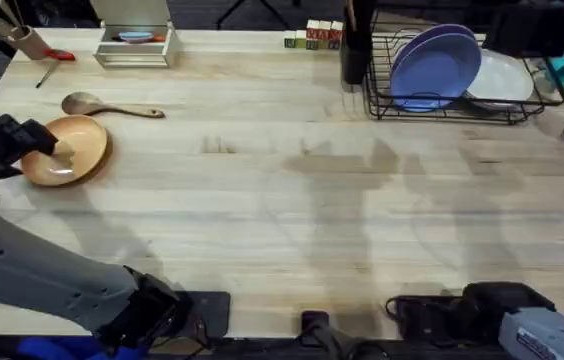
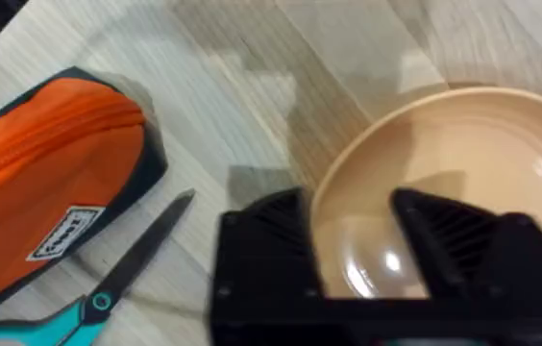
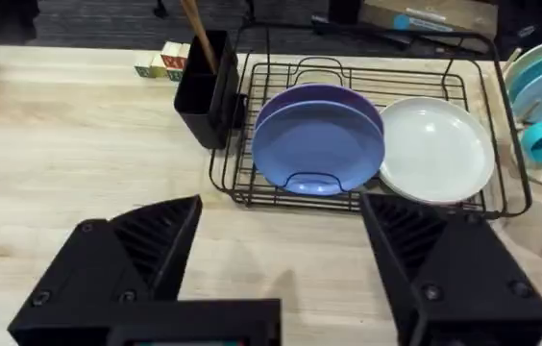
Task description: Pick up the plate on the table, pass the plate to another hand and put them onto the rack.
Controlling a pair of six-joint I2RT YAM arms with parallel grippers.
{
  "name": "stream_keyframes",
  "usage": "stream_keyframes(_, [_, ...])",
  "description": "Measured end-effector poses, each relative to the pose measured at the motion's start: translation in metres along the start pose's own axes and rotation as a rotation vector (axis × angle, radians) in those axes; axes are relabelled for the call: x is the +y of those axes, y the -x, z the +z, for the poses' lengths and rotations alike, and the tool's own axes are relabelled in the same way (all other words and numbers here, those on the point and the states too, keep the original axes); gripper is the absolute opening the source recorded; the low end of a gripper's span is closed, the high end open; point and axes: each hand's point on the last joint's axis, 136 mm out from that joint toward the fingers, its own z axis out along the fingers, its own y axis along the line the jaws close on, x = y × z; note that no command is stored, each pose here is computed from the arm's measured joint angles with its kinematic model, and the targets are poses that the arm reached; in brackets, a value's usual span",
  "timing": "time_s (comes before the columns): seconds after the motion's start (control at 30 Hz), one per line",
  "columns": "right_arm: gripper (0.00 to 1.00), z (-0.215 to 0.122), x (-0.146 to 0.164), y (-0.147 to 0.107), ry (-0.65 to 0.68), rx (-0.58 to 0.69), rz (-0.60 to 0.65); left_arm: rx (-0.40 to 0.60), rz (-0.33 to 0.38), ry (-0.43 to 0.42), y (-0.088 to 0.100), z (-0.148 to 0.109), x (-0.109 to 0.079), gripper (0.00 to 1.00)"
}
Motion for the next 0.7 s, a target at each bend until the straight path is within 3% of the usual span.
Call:
stream_keyframes(0.1, [0.995,0.0000,0.0000,0.0000,0.000,0.000,0.000,0.001,0.003,0.012,-0.0003,0.0001,0.0027,0.353])
stream_keyframes(0.27, [0.995,0.0000,0.0000,0.0000,0.000,0.000,0.000,-0.012,-0.003,0.012,0.0047,-0.0025,0.0046,0.060])
stream_keyframes(0.7, [0.995,0.0000,0.0000,-0.0001,0.000,0.000,0.000,-0.010,-0.007,-0.028,0.0051,-0.0071,-0.0020,0.040])
